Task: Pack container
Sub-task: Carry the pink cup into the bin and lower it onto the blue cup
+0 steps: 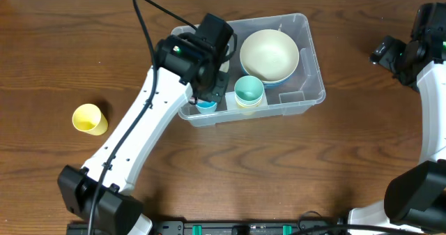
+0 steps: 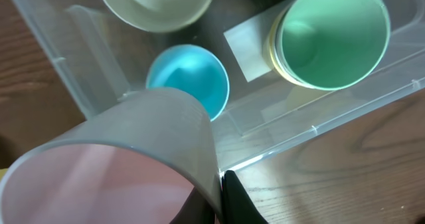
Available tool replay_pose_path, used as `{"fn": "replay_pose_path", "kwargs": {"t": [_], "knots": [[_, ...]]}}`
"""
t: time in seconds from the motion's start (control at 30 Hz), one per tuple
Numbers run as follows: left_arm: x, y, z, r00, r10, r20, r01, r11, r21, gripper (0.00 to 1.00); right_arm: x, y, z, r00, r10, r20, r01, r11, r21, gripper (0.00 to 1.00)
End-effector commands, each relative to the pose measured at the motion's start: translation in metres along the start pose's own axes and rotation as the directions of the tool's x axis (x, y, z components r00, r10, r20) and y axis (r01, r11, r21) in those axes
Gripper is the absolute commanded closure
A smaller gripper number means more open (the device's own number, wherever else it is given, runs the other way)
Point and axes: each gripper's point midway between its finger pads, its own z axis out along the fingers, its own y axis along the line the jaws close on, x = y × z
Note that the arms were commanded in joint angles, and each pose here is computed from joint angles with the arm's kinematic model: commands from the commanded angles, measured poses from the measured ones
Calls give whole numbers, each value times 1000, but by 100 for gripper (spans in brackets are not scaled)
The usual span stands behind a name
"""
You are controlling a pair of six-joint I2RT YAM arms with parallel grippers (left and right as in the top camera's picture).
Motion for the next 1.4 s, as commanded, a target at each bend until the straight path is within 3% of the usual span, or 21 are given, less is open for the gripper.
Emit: {"fn": "replay_pose_path", "kwargs": {"t": [0.0, 0.3, 1.37], "knots": [[12, -1, 18, 998, 24, -55, -25, 1000, -11, 94, -1, -2, -1, 1000, 19, 3, -19, 1000, 5, 1], [24, -2, 50, 997, 22, -80, -23, 1000, -14, 94, -1, -2, -1, 1000, 19, 3, -19, 1000, 5, 1], [-5, -8, 50, 999, 18, 37, -18, 1000, 7, 94, -1, -2, -1, 1000, 19, 3, -19, 1000, 5, 1]]}}
